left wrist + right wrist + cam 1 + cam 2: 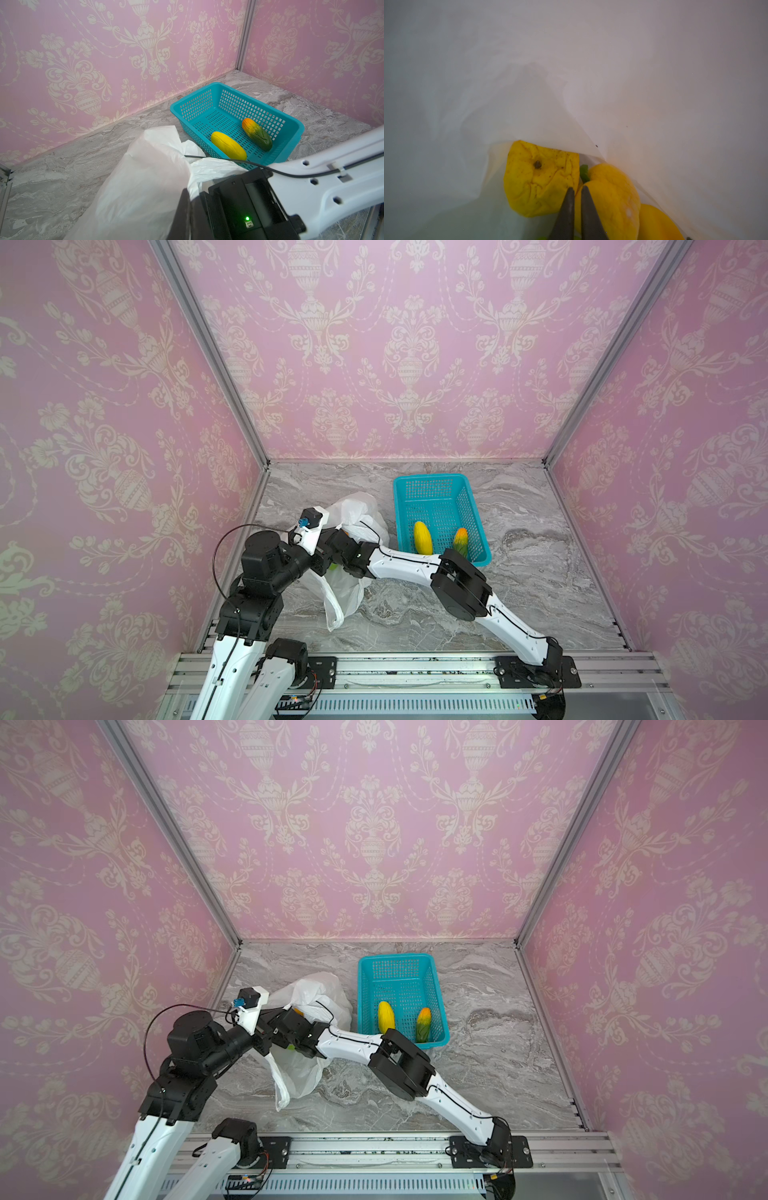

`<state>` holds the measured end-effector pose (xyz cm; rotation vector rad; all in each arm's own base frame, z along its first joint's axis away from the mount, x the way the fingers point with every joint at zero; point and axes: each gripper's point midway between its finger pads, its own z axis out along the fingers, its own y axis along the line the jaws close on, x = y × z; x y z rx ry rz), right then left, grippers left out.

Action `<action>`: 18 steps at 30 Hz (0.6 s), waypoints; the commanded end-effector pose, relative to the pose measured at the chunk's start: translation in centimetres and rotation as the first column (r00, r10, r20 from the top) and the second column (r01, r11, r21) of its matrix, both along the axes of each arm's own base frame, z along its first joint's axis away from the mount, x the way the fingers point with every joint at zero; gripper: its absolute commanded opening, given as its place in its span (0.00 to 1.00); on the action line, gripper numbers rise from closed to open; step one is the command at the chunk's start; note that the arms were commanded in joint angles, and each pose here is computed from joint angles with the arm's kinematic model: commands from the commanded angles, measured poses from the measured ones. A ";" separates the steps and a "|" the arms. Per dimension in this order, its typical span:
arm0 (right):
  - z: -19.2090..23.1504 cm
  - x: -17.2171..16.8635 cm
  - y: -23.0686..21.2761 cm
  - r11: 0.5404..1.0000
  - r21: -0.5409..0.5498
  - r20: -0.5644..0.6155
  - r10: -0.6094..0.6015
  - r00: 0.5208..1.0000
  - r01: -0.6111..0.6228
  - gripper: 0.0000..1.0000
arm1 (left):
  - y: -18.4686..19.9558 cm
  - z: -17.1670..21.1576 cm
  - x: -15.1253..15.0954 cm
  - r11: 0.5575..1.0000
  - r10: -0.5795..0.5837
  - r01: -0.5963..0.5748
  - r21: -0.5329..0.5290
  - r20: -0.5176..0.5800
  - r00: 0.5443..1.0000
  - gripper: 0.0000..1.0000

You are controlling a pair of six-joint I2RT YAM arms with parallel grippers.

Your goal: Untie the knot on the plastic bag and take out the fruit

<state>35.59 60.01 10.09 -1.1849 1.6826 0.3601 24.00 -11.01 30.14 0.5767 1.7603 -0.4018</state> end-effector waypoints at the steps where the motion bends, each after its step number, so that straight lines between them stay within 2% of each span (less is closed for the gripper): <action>1: -0.6 -0.3 0.5 0.999 -0.022 0.039 0.046 0.998 -0.045 0.12 | -0.2 1.0 -0.3 0.999 -0.012 0.013 -0.034 0.024 1.000 0.00; 7: -0.8 -1.0 2.2 0.991 -0.051 0.025 0.125 0.992 -0.123 0.11 | -0.2 0.9 -0.3 0.999 -0.014 0.014 -0.034 0.021 1.000 0.00; 18: -0.1 1.0 3.3 0.993 -0.070 0.148 0.106 0.983 -0.097 0.14 | -0.2 1.0 -0.2 0.999 -0.011 0.012 -0.038 0.019 1.000 0.00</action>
